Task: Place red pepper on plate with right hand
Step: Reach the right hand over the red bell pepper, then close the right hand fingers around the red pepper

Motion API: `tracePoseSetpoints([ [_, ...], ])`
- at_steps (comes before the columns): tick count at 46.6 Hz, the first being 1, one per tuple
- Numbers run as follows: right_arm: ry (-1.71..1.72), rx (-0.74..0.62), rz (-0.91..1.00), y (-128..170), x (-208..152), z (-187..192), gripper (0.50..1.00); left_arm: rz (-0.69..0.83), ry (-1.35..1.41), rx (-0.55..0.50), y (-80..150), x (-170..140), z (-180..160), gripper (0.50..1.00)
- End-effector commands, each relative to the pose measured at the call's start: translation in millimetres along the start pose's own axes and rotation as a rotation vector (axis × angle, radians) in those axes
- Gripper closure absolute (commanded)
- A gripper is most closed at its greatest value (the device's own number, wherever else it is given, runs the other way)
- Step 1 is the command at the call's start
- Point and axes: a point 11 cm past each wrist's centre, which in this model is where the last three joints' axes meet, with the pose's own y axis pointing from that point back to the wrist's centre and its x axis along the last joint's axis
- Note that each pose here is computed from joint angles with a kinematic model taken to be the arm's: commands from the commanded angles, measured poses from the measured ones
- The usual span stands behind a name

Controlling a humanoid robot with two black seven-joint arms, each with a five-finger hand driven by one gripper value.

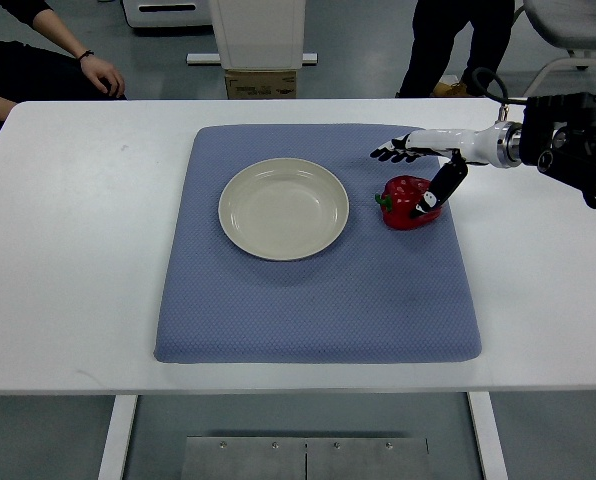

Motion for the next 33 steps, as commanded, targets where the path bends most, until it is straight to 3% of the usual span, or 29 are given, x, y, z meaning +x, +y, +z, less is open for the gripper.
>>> tracePoseSetpoints([
  [1,0.012,-0.014,-0.011,-5,-3,-2,0.551,0.000,0.000,0.000,0,0,0,0.500],
  [24,0.116,-0.106,-0.020,-14,-10,12,0.584,0.000,0.000,0.000,0,0,0,0.500],
  [27,0.116,-0.107,-0.023,-14,-11,12,0.690,0.000,0.000,0.000,0,0,0,0.500],
  [31,0.118,-0.108,-0.027,-14,-11,13,1.000,0.000,0.000,0.000,0,0,0,0.500],
  [33,0.126,-0.114,-0.043,-14,-15,15,1.000,0.000,0.000,0.000,0,0,0,0.500],
])
